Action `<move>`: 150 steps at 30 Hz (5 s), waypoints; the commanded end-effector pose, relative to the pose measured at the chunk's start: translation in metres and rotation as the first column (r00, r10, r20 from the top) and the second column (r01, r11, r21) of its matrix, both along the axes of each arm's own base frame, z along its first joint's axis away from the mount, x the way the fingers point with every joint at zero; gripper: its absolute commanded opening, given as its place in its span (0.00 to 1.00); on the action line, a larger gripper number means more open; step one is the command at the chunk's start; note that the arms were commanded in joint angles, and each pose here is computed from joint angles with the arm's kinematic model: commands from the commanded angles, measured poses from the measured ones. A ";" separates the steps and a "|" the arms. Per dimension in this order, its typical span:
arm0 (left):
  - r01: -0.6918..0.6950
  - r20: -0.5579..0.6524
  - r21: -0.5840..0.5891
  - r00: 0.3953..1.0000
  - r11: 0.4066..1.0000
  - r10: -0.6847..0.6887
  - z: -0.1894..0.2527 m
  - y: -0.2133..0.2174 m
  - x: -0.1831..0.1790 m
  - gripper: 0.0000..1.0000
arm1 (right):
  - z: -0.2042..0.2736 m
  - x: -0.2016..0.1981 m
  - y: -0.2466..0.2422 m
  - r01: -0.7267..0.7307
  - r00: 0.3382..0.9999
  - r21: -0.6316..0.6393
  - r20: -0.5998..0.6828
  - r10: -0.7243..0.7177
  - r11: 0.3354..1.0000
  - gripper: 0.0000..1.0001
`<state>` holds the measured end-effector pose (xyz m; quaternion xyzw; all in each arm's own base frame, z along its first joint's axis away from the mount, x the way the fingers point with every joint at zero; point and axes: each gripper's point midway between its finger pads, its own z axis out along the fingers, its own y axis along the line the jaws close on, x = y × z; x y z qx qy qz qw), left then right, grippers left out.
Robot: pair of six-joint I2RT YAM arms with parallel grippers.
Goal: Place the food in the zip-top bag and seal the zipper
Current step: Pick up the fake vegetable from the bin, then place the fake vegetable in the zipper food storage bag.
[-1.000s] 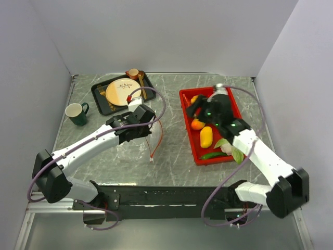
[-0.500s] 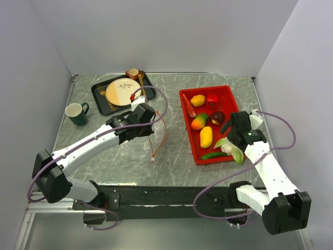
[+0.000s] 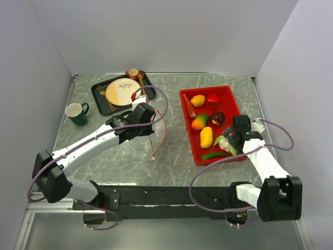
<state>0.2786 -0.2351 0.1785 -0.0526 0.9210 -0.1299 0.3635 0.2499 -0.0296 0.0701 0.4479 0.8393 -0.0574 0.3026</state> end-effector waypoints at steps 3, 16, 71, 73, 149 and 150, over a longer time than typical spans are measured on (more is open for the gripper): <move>0.014 0.011 0.006 1.000 1.000 -0.014 0.000 -0.001 0.004 0.01 | -0.024 0.013 0.009 -0.062 0.997 0.047 -0.037 0.064 0.997 1.00; 0.008 0.004 0.006 1.000 1.000 -0.008 -0.001 -0.002 0.006 0.01 | 0.054 0.039 0.036 -0.258 0.924 0.064 0.306 0.227 0.964 0.51; 0.051 0.059 -0.144 0.997 0.988 -0.043 0.046 -0.022 0.005 0.02 | 0.115 0.026 0.369 -0.991 0.116 -0.013 0.446 0.887 0.136 0.49; 0.045 0.063 -0.148 0.997 0.988 -0.036 0.048 -0.021 0.005 0.01 | 0.112 0.024 0.372 -0.993 0.107 0.000 0.460 0.881 0.121 0.50; 0.103 0.131 -0.235 0.989 0.967 -0.073 0.064 -0.027 0.000 0.07 | 0.149 0.034 0.331 -0.960 0.144 -0.168 0.389 0.910 0.223 1.00; 0.099 0.128 -0.232 0.989 0.968 -0.070 0.063 -0.027 0.001 0.07 | 0.158 0.035 0.325 -0.948 0.168 -0.185 0.406 0.898 0.260 1.00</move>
